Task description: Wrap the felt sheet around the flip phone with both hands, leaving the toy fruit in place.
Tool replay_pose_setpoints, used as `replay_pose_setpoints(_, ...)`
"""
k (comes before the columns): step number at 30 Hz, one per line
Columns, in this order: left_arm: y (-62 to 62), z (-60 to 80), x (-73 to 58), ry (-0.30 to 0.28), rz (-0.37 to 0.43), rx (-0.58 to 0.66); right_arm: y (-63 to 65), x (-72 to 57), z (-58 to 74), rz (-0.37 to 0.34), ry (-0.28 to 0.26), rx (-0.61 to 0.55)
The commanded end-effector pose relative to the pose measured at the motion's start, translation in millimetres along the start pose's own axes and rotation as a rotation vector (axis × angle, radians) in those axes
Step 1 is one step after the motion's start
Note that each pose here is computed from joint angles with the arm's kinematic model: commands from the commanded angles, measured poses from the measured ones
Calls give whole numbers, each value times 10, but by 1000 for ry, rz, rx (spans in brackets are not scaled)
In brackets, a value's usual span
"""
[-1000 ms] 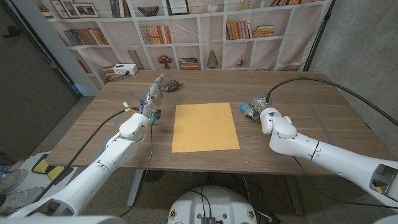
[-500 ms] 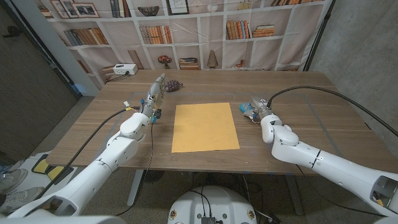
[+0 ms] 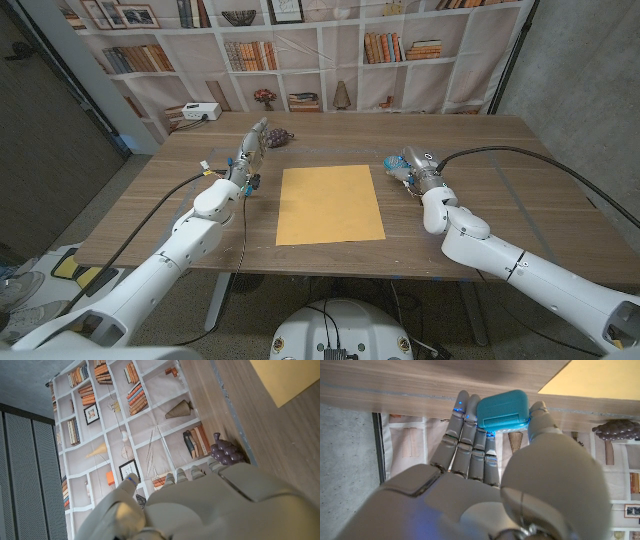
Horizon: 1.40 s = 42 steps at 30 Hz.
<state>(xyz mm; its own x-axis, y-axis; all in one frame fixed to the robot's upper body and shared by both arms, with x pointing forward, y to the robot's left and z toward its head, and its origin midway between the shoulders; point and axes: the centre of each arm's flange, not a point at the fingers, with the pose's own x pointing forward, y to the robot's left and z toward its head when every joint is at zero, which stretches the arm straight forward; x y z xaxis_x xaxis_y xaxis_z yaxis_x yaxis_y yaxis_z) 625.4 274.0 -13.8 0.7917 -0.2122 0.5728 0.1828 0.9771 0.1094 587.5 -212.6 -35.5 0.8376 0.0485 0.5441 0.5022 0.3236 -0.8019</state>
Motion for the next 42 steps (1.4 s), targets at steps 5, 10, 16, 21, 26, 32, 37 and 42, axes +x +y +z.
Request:
replay_pose_setpoints(5,-18,47,0,28,-15,60,-132,-244,147,-48,-17,154)
replay_pose_setpoints(10,-21,86,-30,60,-14,133,-67,-359,251,-39,-31,175)
replay_pose_setpoints(16,-1,169,-107,94,26,255,14,-478,395,-17,-59,188)
replay_pose_setpoints(21,30,268,-171,152,57,374,98,-523,484,9,-94,196)
replay_pose_setpoints(26,42,358,-228,194,90,483,170,-551,555,35,-120,204)
replay_pose_setpoints(32,63,435,-281,244,95,587,203,-589,636,47,-150,222)
replay_pose_setpoints(37,77,493,-299,291,82,671,251,-616,726,67,-179,234)
replay_pose_setpoints(42,80,535,-295,314,69,742,310,-628,827,80,-204,234)
